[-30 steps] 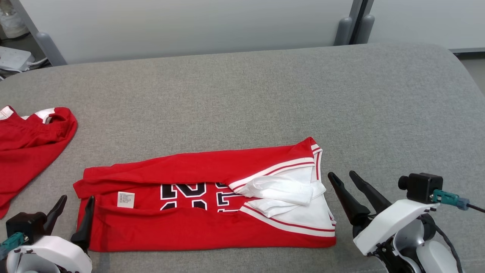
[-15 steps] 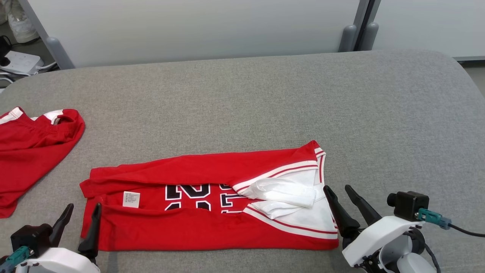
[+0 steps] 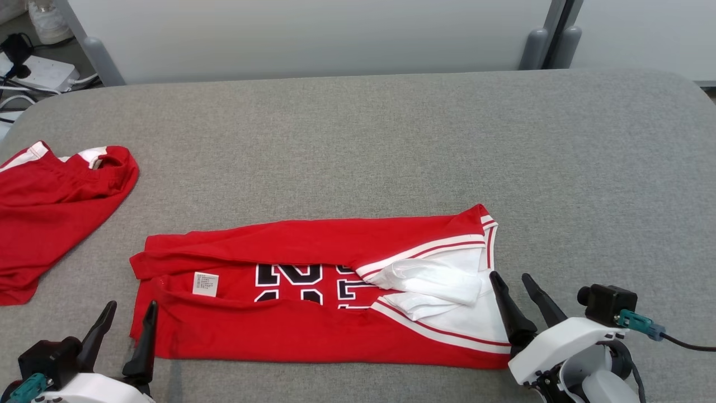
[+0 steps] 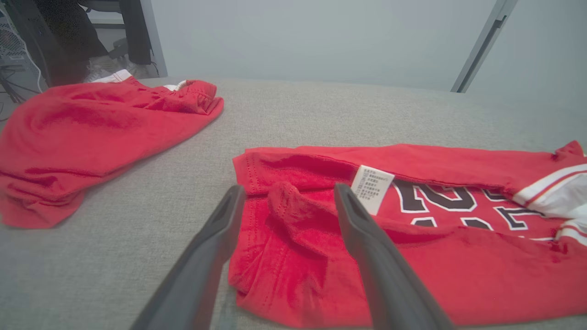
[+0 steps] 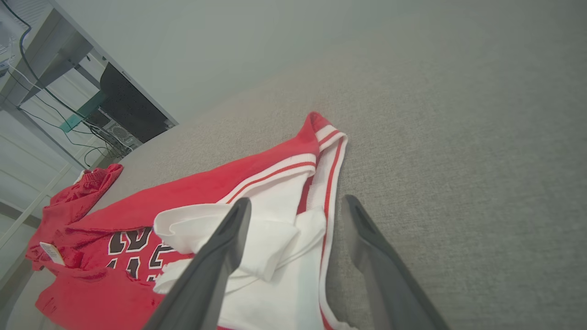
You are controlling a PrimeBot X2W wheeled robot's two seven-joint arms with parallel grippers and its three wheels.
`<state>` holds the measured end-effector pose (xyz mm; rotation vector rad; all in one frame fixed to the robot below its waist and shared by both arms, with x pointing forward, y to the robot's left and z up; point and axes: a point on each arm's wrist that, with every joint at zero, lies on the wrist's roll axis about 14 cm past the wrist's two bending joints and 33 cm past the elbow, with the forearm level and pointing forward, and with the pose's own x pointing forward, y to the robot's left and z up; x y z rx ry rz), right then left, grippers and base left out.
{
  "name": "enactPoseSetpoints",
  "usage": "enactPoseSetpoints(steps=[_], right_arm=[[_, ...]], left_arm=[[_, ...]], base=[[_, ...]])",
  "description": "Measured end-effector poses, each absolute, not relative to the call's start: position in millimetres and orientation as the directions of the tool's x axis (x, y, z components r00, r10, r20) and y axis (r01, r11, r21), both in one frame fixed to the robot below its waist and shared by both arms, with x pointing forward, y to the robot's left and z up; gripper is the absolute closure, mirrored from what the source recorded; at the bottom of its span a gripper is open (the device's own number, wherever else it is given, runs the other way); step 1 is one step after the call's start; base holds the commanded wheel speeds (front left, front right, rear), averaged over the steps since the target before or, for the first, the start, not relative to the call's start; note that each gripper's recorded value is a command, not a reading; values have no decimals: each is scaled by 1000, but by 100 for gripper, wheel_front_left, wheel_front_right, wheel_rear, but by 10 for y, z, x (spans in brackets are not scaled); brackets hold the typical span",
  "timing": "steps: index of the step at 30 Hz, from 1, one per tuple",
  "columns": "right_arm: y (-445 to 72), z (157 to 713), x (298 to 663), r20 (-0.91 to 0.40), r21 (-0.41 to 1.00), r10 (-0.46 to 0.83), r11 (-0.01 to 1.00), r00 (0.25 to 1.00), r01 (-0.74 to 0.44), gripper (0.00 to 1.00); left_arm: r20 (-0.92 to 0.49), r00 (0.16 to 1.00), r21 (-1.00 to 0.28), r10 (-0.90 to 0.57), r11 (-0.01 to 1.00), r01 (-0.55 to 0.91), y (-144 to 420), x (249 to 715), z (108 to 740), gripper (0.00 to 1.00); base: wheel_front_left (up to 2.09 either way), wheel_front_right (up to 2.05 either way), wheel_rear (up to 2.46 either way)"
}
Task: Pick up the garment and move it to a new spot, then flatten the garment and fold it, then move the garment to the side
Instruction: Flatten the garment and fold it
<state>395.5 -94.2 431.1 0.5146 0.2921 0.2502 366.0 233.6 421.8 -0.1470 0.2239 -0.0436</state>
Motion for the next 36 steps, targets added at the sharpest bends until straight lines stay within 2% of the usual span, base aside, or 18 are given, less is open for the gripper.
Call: enactPoseSetpoints(steps=[5, 13, 24, 25, 26, 27, 28, 36], right_arm=[[-965, 4151, 4026, -248, 514, 277, 850, 928, -116, 0], [-777, 3902, 4083, -322, 531, 311, 841, 894, -101, 0], [-606, 3804, 4163, -338, 587, 348, 804, 874, -93, 0], [-572, 3804, 4168, -339, 588, 360, 803, 869, -103, 14], [-543, 3805, 4173, -340, 593, 370, 798, 865, -108, 52], [-507, 3803, 4174, -342, 595, 380, 795, 859, -115, 71], [-480, 3807, 4185, -342, 593, 388, 796, 856, -124, 100], [-486, 3787, 4214, -352, 559, 376, 819, 857, -129, 100]], left_arm=[[-209, 976, -150, -53, 988, 21, 2361, 3637, 4244, 0], [-225, 974, -150, -27, 989, -7, 2461, 3558, 4210, 0], [-227, 974, -147, -10, 989, -24, 2551, 3526, 4221, 0], [-226, 974, -149, -12, 989, -23, 2544, 3525, 4223, 0], [-225, 974, -151, -14, 988, -21, 2537, 3525, 4226, 0], [-224, 974, -151, -16, 988, -19, 2530, 3524, 4230, 0], [-223, 975, -151, -17, 988, -17, 2525, 3524, 4234, 0], [-207, 978, -154, -31, 988, -1, 2484, 3544, 4283, 0]], base=[[0, 0, 0], [0, 0, 0], [0, 0, 0], [0, 0, 0], [0, 0, 0], [0, 0, 0], [0, 0, 0], [0, 0, 0]])
